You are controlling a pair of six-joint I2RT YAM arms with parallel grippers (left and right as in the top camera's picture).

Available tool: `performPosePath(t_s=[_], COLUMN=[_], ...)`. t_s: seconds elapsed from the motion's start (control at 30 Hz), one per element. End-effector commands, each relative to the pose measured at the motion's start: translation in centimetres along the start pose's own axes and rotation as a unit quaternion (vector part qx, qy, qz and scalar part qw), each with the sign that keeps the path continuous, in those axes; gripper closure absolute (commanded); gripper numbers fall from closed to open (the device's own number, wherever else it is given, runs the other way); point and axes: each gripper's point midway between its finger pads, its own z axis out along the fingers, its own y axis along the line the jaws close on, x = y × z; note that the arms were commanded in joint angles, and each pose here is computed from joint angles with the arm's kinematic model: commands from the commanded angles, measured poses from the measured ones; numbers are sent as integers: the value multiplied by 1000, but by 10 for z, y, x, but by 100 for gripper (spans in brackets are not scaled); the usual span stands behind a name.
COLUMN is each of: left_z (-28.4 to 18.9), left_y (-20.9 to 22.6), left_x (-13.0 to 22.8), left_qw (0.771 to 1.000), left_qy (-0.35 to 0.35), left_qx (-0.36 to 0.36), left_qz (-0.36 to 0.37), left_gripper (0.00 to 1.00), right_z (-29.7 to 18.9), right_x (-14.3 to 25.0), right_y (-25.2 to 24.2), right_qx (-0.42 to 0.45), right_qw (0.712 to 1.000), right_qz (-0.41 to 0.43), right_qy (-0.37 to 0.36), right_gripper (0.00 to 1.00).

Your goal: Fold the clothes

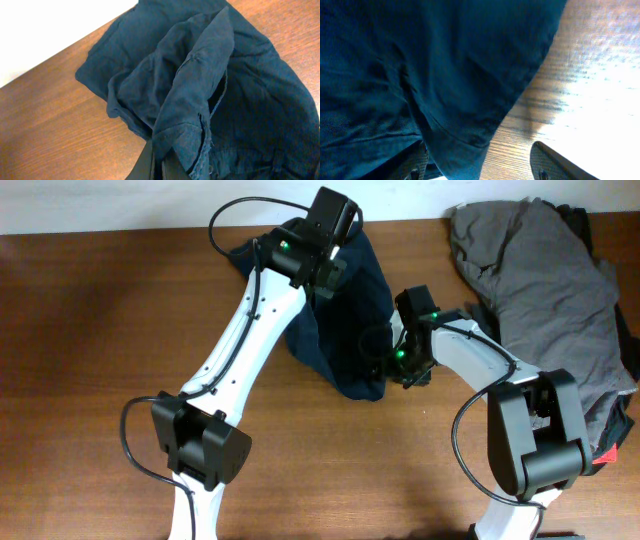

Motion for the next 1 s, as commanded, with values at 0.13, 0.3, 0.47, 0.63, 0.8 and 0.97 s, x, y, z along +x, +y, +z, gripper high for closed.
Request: performPosePath(t_s=[0.13, 0.3, 0.47, 0.63, 0.8, 0.97], left_z=[-17, -27, -38, -69, -118, -161], left_y=[12, 15, 19, 41, 91, 146], left_x=[-22, -31, -40, -52, -60, -60], left_qw=[999, 998, 997, 993, 985, 970], left_qy=[-38, -54, -71, -100, -142, -189], left_qx=[-5, -5, -6, -18, -44, -77], left_qz=[-24, -30, -34, -52, -90, -134], left_gripper=[99, 99, 99, 99, 99, 99], right_z=[7, 8, 7, -23, -114, -230], right_x=[1, 1, 0, -19, -56, -84], right_y=[7, 14, 13, 5, -3, -5], right_qx=[-2, -6, -5, -11, -16, -14], right_qw=[1000, 999, 999, 999, 994, 976], right_qz=[-15, -36, -36, -17, -12, -21], right_qy=[-3, -6, -7, -35, -111, -214], right_gripper=[48, 66, 96, 96, 96, 96])
